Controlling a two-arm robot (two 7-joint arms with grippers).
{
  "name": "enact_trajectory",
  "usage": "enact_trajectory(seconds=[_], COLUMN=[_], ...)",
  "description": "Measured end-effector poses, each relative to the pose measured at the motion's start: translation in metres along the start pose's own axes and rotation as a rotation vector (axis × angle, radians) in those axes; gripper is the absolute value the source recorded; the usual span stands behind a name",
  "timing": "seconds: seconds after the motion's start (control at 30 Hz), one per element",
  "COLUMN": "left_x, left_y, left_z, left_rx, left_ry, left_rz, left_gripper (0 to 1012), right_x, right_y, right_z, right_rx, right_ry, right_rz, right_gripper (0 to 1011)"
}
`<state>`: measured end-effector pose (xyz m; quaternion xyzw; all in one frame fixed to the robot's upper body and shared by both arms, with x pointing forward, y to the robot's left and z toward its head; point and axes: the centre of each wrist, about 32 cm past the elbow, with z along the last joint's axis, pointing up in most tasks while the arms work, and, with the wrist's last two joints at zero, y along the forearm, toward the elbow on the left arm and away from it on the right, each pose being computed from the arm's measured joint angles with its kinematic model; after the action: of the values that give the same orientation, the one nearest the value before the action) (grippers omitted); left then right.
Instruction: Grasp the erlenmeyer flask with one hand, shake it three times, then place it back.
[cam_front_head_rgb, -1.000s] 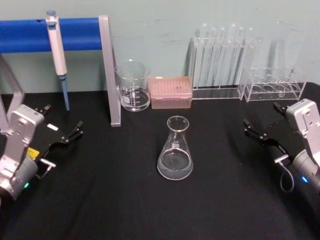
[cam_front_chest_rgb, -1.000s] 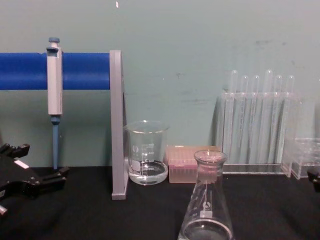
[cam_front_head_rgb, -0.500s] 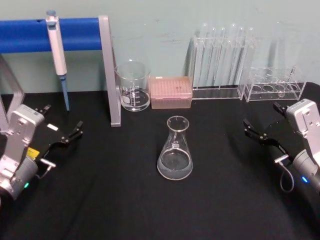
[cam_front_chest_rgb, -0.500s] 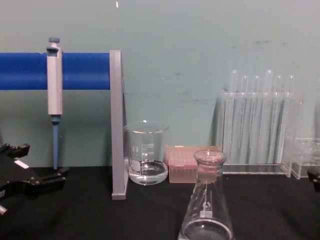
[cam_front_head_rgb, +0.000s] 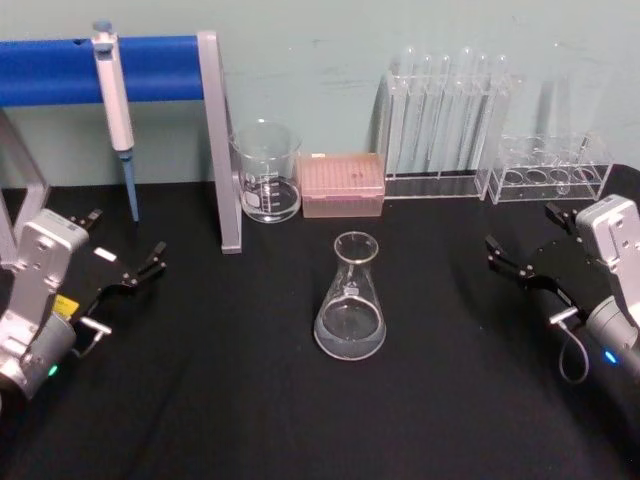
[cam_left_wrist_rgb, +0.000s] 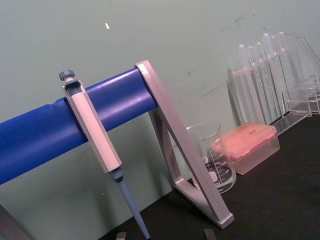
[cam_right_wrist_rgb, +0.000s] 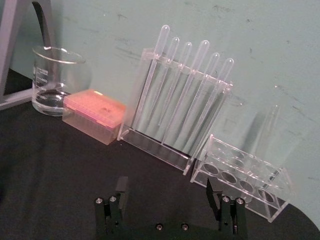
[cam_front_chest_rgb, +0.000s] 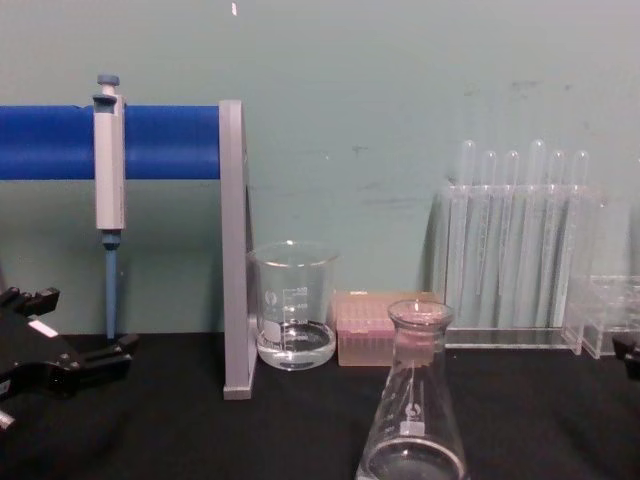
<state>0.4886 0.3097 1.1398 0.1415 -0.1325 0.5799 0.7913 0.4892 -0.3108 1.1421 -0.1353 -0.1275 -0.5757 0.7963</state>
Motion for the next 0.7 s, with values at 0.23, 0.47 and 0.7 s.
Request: enact_trajectory(seconds=[0.23,0.47,0.7], left_x=[0.0000,0.0000,0.0000], left_y=[0.0000,0.0000,0.0000], left_z=[0.0000,0.0000,0.0000], left_rx=[0.000,0.000,0.000], left_ry=[0.000,0.000,0.000], left_rz=[0.000,0.000,0.000], left_gripper=[1001,1001,1001], right_x=[0.002,0.003,0.003], right_y=[-0.002,-0.009,-0.017], right_z=[0.004,0.009,0.014], right_rx=[0.003,-0.006,-0.005], right_ry=[0.047,0.119,0.171], right_rz=[0.032,0.100,0.180], right_gripper=[1000,1000,1000])
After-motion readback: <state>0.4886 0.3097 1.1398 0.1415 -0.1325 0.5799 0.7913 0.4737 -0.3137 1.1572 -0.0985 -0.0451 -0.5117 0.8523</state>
